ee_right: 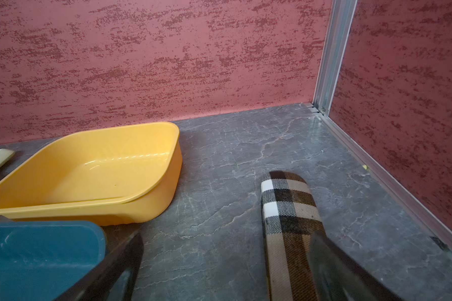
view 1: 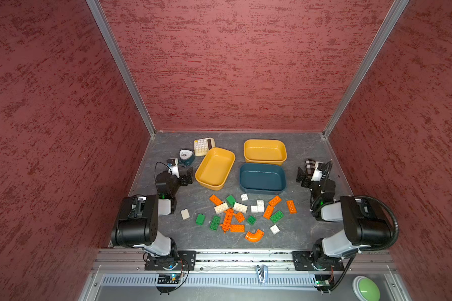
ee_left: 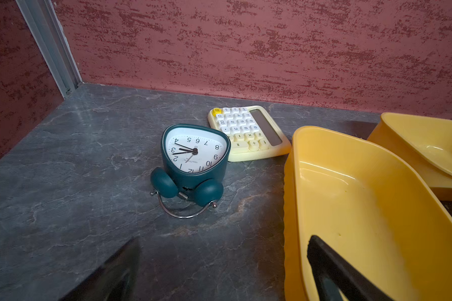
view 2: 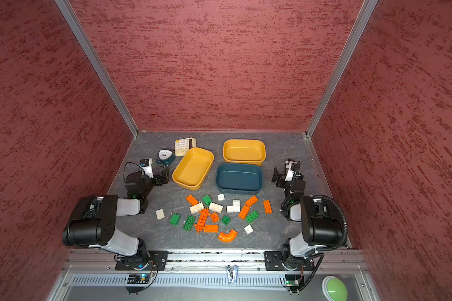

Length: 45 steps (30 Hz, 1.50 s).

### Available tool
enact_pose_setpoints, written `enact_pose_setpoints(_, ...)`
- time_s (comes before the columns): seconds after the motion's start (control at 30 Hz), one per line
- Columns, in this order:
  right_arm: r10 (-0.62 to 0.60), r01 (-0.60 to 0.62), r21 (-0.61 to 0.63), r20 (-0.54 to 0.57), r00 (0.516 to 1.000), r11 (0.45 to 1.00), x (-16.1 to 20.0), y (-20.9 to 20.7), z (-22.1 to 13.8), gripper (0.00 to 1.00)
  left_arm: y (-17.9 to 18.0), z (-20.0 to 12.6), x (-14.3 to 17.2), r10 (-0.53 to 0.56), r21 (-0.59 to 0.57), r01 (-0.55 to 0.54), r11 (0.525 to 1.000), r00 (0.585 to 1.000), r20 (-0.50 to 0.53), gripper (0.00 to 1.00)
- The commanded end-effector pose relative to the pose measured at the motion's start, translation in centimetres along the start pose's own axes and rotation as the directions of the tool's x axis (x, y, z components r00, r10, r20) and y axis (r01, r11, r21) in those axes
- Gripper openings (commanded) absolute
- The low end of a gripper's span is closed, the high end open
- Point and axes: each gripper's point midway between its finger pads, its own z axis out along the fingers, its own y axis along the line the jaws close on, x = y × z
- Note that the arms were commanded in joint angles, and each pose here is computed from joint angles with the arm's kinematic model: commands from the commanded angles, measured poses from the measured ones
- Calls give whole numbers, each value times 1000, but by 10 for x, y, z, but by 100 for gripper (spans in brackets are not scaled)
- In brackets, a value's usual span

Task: Sort the legos into containers by color
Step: Pick up the lego from the bottom-left of the table.

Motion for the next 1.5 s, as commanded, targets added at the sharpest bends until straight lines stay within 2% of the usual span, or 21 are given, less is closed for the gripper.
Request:
enact_pose_setpoints(0.0,-29,29,4,34,999,1000,-11,1,3,99,-2,2,-7,13,2,-13,1000,1000,23,99)
enact_pose_setpoints(0.87,-29,29,1,38,999,1000,-11,2,2,99,-1,3,-7,15,-5,-14,1000,1000,19,99)
enact_pose_setpoints(1.03,-35,35,-14,50,998,999,-27,7,-4,99,-2,-3,-21,16,-31,-16,999,1000,24,99)
enact_pose_setpoints(1.23,-35,40,-55,90,995,998,-69,19,-16,99,-8,-18,-53,-23,-106,15,994,997,-79,99)
enact_pose_setpoints(1.3,-19,27,-95,80,997,995,-80,28,-18,99,-12,-26,-61,-73,-117,59,991,991,-113,99)
enact_pose_setpoints(1.37,-1,10,-144,63,998,990,-88,37,-20,99,-15,-34,-61,-157,-130,136,982,973,-171,99)
enact_pose_setpoints(1.47,27,-24,-226,6,1000,974,-96,53,-22,99,-19,-50,-49,-254,-189,204,961,919,-300,99)
